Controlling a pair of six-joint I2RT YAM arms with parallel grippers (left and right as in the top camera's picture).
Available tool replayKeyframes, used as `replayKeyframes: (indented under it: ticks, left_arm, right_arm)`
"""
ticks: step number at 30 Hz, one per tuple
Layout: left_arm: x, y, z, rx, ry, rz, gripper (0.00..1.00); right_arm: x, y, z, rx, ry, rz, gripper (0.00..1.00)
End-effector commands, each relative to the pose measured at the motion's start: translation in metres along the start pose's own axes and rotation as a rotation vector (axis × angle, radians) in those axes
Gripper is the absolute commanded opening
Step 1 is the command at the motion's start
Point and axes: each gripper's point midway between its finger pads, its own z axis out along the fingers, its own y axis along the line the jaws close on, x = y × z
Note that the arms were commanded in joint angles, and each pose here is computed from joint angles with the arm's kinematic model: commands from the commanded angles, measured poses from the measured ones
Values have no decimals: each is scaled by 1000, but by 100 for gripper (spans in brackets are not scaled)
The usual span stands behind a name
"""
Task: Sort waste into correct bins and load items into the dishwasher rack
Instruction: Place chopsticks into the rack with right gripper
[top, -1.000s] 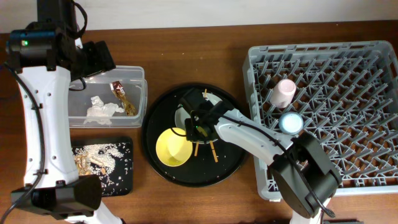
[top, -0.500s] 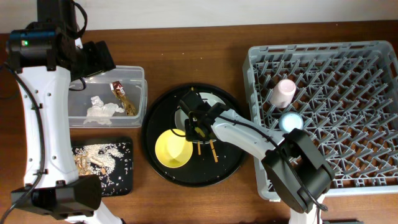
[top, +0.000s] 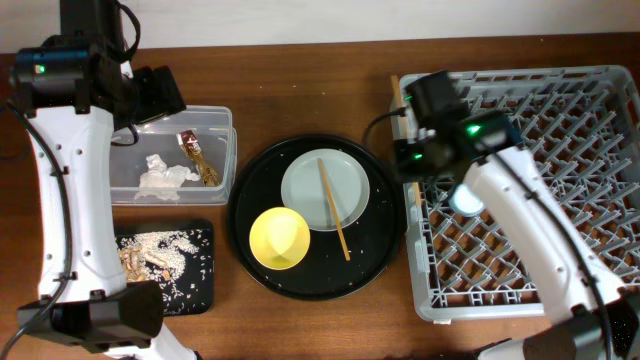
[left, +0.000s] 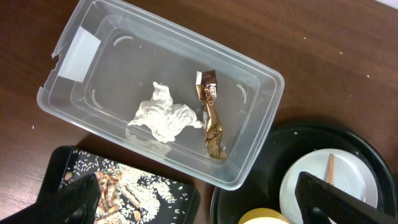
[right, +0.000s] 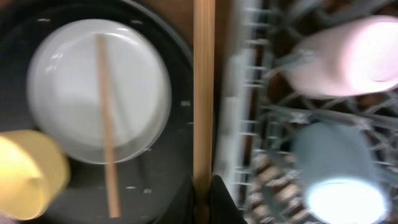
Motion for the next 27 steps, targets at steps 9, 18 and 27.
replayKeyframes:
  ticks: [9,18,27]
  left_arm:
    - [0,3,1,-13,0,-8,100]
    - [0,3,1,-13,1,-8,100]
    - [0,2,1,-12,0,-8,100]
  right_arm:
    - [8,-60,54,46,163,12,4]
    - [12,-49,59,-21,185,19,36]
    - [32,82,50,-345,208,-186,38]
